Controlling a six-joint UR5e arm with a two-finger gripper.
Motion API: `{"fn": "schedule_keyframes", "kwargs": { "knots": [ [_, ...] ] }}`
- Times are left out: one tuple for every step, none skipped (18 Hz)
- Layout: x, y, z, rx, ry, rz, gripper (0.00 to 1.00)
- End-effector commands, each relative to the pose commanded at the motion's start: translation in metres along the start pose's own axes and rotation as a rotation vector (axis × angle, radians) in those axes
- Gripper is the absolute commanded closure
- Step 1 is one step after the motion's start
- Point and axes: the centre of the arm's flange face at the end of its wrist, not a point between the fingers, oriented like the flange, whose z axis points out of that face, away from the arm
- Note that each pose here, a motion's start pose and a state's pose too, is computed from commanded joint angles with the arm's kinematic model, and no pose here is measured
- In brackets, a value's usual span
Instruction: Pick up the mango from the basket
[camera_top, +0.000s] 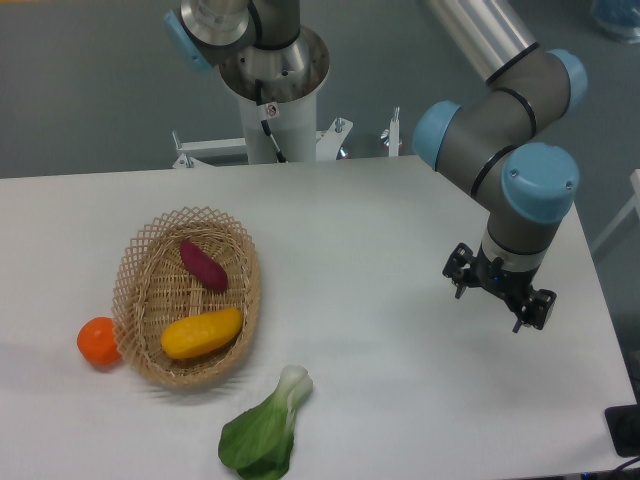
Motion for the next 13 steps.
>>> {"fn": "schedule_keyframes", "kwargs": {
  "knots": [
    [0.000, 0.000, 0.000, 0.000, 0.000, 0.000, 0.00],
    [0.000, 0.000, 0.000, 0.000, 0.000, 0.000, 0.00],
    [0.000, 0.000, 0.000, 0.000, 0.001, 0.000, 0.00],
    [0.000, 0.000, -0.001, 0.000, 0.000, 0.000, 0.00],
    [0.000, 0.000, -0.001, 0.003, 0.001, 0.000, 0.00],
    [0.000, 0.001, -0.002, 0.003, -0.001, -0.001, 0.00],
    [0.000, 0.000, -0.004, 0.005, -0.004, -0.001, 0.00],
    [-0.001, 0.002, -0.005, 0.008, -0.003, -0.006, 0.00],
    [-0.002, 0.005, -0.008, 0.013, -0.007, -0.012, 0.00],
    [-0.002, 0.006, -0.009, 0.020, -0.007, -0.013, 0.00],
    [-0.002, 0.005, -0.011, 0.028, -0.007, -0.013, 0.00],
    [-0.002, 0.005, -0.011, 0.034, -0.005, -0.016, 0.00],
    [-0.002, 0.007, -0.012, 0.037, -0.005, -0.019, 0.00]
  ]
}}
